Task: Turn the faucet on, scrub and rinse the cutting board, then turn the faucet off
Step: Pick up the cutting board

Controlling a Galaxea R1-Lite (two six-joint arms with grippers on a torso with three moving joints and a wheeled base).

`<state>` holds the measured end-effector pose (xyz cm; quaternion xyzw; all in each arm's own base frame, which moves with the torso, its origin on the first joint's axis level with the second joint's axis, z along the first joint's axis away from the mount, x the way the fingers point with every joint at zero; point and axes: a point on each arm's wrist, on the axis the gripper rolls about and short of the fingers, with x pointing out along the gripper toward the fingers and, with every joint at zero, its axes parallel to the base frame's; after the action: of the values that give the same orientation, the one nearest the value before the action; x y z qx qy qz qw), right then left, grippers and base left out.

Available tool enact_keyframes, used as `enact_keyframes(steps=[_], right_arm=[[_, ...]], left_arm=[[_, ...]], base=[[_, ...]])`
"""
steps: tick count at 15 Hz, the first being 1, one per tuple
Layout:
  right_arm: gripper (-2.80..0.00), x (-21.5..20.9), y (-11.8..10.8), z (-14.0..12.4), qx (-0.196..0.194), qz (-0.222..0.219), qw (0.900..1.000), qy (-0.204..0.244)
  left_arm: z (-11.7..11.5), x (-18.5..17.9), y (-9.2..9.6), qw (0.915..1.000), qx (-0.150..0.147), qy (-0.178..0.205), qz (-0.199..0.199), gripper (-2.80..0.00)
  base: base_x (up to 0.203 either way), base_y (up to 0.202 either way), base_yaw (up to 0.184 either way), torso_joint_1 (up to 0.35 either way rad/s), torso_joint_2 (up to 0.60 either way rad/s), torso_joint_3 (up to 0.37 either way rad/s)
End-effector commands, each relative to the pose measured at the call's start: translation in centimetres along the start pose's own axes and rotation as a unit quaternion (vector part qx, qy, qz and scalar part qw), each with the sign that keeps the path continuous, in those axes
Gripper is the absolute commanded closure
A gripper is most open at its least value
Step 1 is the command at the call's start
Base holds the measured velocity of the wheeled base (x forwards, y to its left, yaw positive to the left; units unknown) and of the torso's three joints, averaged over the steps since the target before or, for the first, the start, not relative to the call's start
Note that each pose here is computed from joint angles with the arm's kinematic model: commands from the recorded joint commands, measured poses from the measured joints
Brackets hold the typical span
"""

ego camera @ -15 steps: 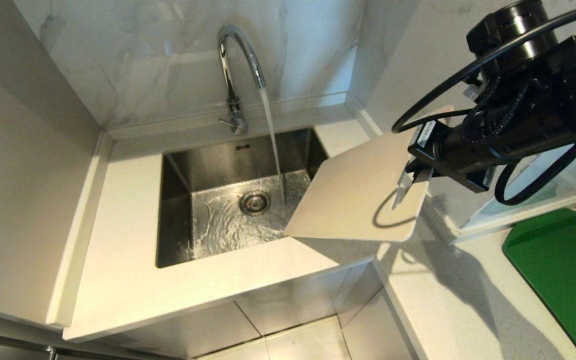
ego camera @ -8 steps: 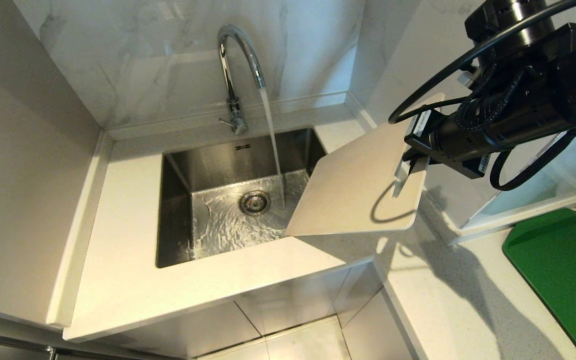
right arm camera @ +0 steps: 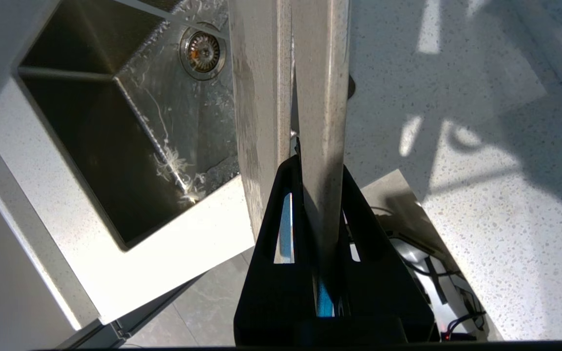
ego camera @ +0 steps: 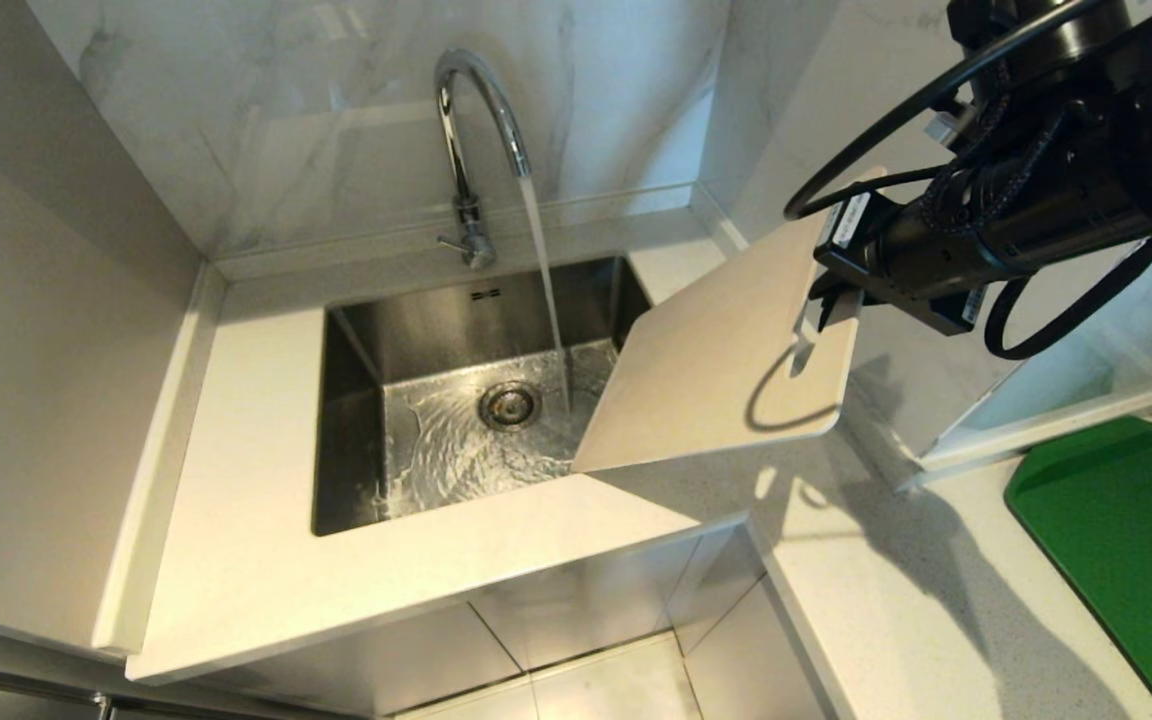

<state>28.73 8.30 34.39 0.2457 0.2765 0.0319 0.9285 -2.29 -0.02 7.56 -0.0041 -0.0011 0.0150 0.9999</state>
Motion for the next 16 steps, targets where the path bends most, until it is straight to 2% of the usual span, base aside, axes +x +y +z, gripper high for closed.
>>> enact_keyframes(steps=[1, 15, 16], right_arm=[[0.00, 0.32, -0.01, -0.06, 0.001, -0.003, 1.000, 0.004], [0.00, -0.56, -0.12, -0.21, 0.001, -0.006, 1.000, 0.008], [0.00, -0.56, -0.12, -0.21, 0.001, -0.005, 1.000, 0.008]], left_arm=[[-0.05, -0.02, 0.00, 1.0000, -0.001, -0.001, 0.000, 0.00], [-0.05, -0.02, 0.00, 1.0000, -0.001, -0.001, 0.000, 0.00], [-0.05, -0.02, 0.00, 1.0000, -0.001, -0.001, 0.000, 0.00]], base=[[0.000, 0.000, 0.000, 0.000, 0.00, 0.000], [0.000, 0.000, 0.000, 0.000, 0.00, 0.000], [0.150, 0.000, -0.024, -0.016, 0.00, 0.003]])
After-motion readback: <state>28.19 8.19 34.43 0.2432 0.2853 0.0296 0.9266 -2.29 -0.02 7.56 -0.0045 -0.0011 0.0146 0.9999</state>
